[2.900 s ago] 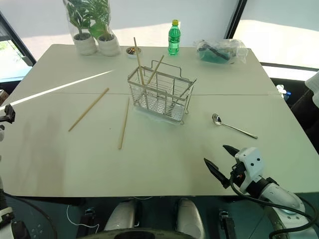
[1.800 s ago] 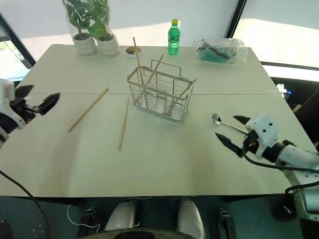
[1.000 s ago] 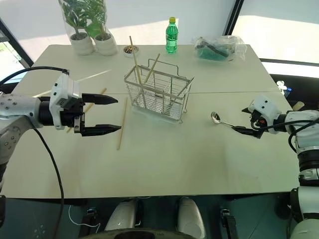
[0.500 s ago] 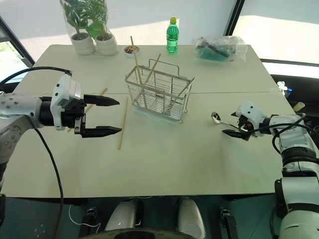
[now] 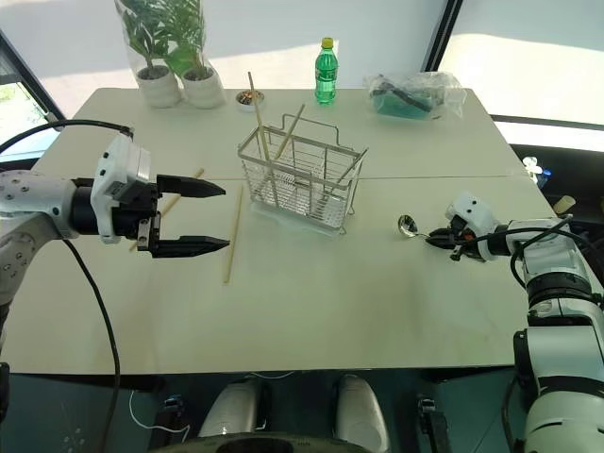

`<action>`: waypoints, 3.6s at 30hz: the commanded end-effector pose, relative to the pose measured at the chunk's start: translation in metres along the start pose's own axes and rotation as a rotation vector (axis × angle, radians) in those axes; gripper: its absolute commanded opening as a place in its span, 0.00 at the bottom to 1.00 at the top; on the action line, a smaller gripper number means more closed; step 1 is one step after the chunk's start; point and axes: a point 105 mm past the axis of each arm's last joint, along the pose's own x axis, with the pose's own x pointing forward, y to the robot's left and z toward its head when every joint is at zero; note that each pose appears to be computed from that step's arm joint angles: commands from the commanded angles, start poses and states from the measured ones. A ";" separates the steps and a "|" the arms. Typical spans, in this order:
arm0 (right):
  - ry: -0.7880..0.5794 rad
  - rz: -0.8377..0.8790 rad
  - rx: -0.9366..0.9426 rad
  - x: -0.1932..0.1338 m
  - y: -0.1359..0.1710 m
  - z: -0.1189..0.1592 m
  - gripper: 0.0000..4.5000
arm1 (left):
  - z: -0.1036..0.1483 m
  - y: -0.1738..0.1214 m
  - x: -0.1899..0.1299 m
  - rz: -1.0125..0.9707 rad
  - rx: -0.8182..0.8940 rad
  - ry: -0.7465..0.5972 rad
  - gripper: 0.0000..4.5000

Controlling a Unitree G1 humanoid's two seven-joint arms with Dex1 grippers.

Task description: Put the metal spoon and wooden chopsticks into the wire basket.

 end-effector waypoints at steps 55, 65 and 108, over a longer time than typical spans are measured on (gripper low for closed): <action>-1.009 -0.162 0.258 0.026 0.056 0.259 0.16 | 0.027 0.022 -0.018 0.162 0.058 -0.118 1.00; -1.024 -0.221 0.262 0.011 0.047 0.257 0.99 | 0.029 0.030 -0.019 0.177 0.068 -0.124 1.00; -0.649 0.151 -0.154 -0.054 0.144 0.182 0.99 | -0.126 0.167 -0.056 0.732 -0.444 0.479 1.00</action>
